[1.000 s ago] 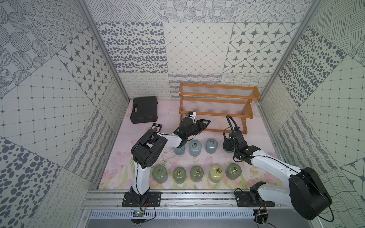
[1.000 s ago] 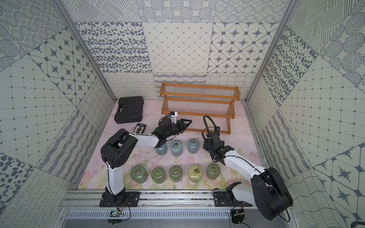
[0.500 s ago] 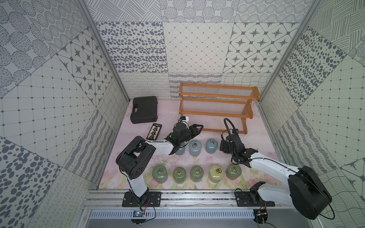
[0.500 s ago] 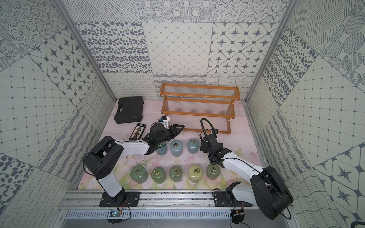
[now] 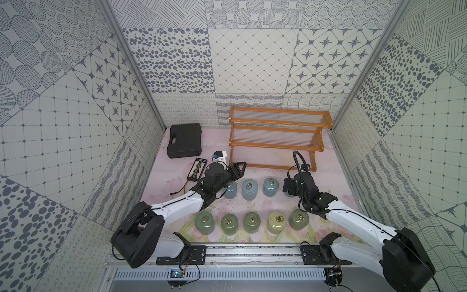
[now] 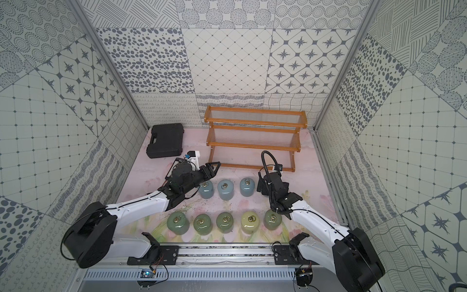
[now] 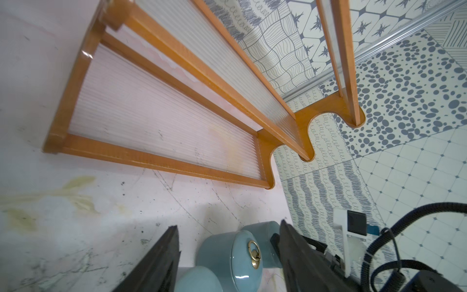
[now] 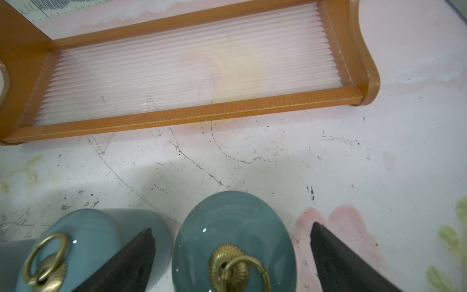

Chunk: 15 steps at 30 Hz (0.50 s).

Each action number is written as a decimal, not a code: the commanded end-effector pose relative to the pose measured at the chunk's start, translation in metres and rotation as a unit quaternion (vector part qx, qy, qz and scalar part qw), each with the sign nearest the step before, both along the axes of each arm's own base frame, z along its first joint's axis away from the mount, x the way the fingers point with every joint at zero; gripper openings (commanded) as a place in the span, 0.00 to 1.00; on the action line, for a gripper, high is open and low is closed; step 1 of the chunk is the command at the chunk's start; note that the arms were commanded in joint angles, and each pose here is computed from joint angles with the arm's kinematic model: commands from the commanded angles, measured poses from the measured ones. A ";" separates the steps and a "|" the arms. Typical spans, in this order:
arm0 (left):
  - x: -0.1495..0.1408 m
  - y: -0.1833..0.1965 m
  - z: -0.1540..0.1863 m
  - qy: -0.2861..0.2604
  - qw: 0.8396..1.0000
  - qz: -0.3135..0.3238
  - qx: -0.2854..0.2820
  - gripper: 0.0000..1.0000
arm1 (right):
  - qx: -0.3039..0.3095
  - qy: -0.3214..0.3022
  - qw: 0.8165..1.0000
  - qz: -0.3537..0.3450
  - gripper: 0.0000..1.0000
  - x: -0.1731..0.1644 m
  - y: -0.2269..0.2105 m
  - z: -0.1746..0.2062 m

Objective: Remove the tea canisters from the shelf
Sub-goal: Place the tea canister at the center of the board, then reset both arms

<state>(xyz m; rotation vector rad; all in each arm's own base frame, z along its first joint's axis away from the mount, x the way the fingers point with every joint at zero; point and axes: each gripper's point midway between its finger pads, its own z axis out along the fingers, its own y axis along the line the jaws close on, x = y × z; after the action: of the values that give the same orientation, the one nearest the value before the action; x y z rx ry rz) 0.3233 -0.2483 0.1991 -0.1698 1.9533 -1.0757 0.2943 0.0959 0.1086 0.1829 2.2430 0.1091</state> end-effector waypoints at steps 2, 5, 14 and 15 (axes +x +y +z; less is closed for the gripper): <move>-0.010 0.076 0.012 -0.091 0.974 0.088 0.190 0.86 | -0.012 -0.036 0.999 0.028 1.00 0.002 -0.002 0.029; -0.017 0.113 0.024 -0.118 0.951 0.131 0.256 0.95 | -0.012 -0.070 0.997 0.032 1.00 0.009 -0.014 0.047; -0.018 0.218 0.001 -0.138 0.871 0.305 0.359 1.00 | -0.028 -0.152 0.988 -0.002 1.00 0.043 -0.081 0.052; -0.017 0.224 -0.005 -0.144 0.865 0.315 0.362 1.00 | -0.042 -0.159 0.986 0.000 1.00 0.049 -0.085 0.050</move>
<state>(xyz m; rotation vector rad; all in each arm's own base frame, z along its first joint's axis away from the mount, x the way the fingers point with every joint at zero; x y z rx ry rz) 0.3077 -0.0846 0.2117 -0.1775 1.7553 -0.3055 0.3249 0.0058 0.1453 0.2376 2.0256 0.0328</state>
